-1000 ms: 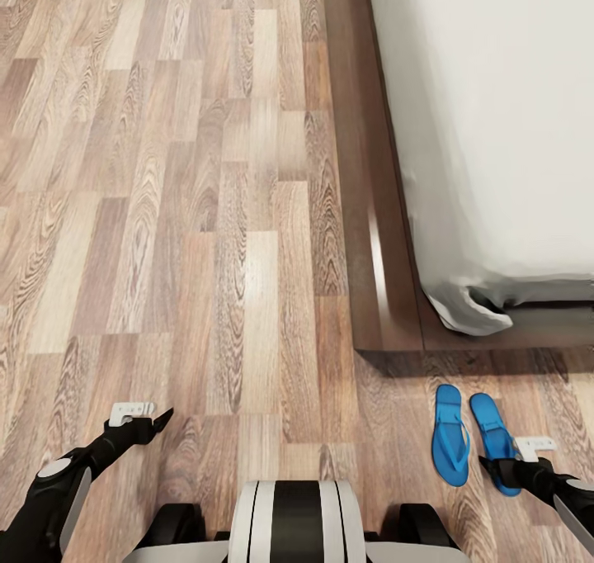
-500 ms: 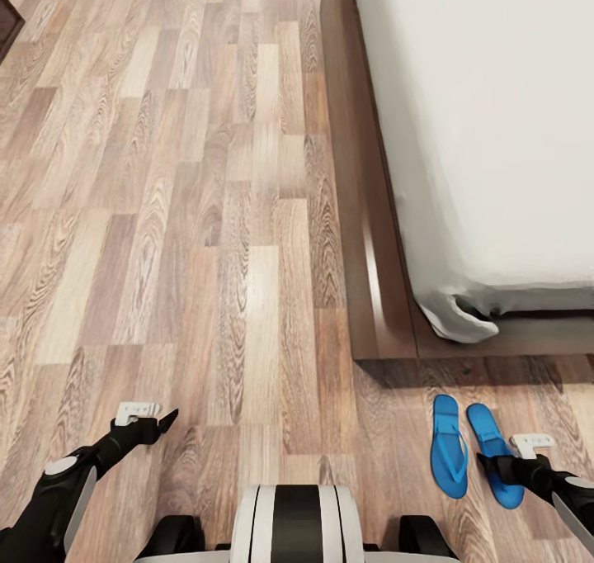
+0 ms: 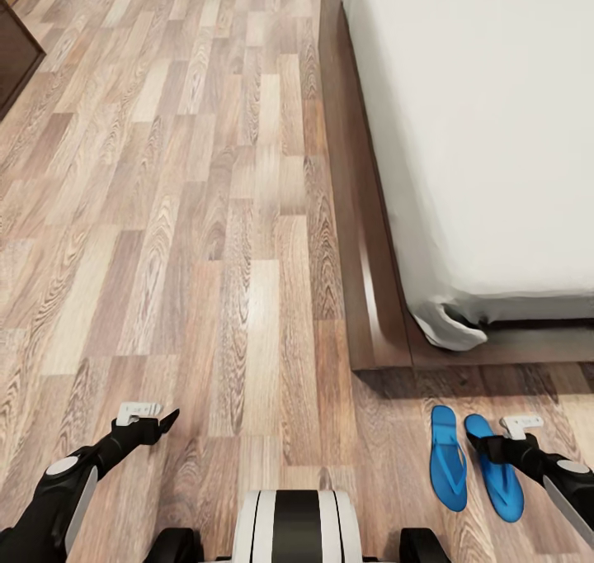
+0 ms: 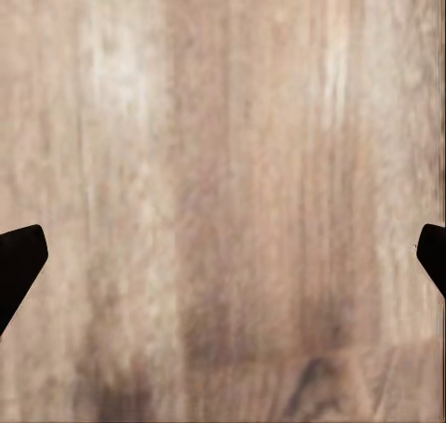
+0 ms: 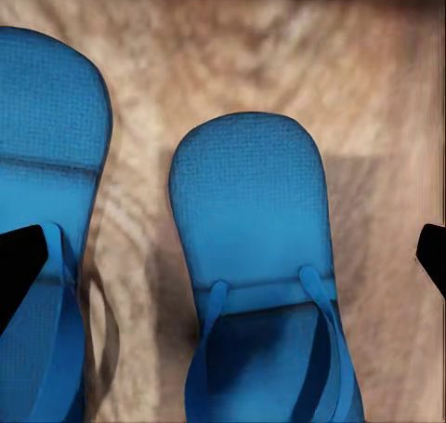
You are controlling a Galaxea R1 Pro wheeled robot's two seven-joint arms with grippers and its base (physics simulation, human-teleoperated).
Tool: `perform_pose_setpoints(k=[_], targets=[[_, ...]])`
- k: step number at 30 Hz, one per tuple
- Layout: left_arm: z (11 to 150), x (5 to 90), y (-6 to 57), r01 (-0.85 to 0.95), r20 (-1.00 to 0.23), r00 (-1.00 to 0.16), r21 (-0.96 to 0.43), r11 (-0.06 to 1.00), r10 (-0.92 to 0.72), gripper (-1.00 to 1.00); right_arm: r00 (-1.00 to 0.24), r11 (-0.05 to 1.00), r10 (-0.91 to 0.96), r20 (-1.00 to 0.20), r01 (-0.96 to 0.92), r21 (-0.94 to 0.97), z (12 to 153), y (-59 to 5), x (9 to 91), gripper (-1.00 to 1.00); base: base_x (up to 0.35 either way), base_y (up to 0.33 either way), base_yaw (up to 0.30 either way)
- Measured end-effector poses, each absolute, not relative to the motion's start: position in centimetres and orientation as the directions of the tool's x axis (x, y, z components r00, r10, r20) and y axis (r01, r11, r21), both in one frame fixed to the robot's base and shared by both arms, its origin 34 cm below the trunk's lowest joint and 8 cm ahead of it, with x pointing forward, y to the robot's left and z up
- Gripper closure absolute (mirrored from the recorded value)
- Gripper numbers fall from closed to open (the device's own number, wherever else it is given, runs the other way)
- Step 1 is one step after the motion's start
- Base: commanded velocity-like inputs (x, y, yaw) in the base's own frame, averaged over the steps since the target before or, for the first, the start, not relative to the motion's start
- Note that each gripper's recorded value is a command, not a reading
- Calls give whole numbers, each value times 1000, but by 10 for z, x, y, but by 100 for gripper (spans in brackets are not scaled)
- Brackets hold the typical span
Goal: In the bedroom, move the book from the bed onto either nightstand, and place the two sandals side by side next to the bed.
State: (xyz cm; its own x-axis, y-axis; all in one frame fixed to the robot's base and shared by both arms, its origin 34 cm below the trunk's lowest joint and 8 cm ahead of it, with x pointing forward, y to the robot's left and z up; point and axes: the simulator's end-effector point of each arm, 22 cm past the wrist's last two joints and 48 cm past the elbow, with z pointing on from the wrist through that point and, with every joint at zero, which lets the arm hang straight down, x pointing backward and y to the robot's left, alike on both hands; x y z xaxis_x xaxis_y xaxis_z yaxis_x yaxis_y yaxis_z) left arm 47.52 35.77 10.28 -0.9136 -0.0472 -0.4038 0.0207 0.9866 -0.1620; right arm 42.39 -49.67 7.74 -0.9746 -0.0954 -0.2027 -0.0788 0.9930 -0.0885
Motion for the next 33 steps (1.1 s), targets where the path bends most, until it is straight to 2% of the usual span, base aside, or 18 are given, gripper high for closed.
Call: perform_pose_setpoints(k=[22, 33], targets=[[118, 452, 350, 4, -381, -921, -210, 978, -78, -100, -956, 994, -89, -279, -66, -89, 112, -501, 453, -100, 0, 0, 0], [134, 437, 344, 49, -356, -931, -331, 942, -77, -100, -974, 972, -22, -225, -74, 223, 122, -450, 416, -100, 0, 0, 0]])
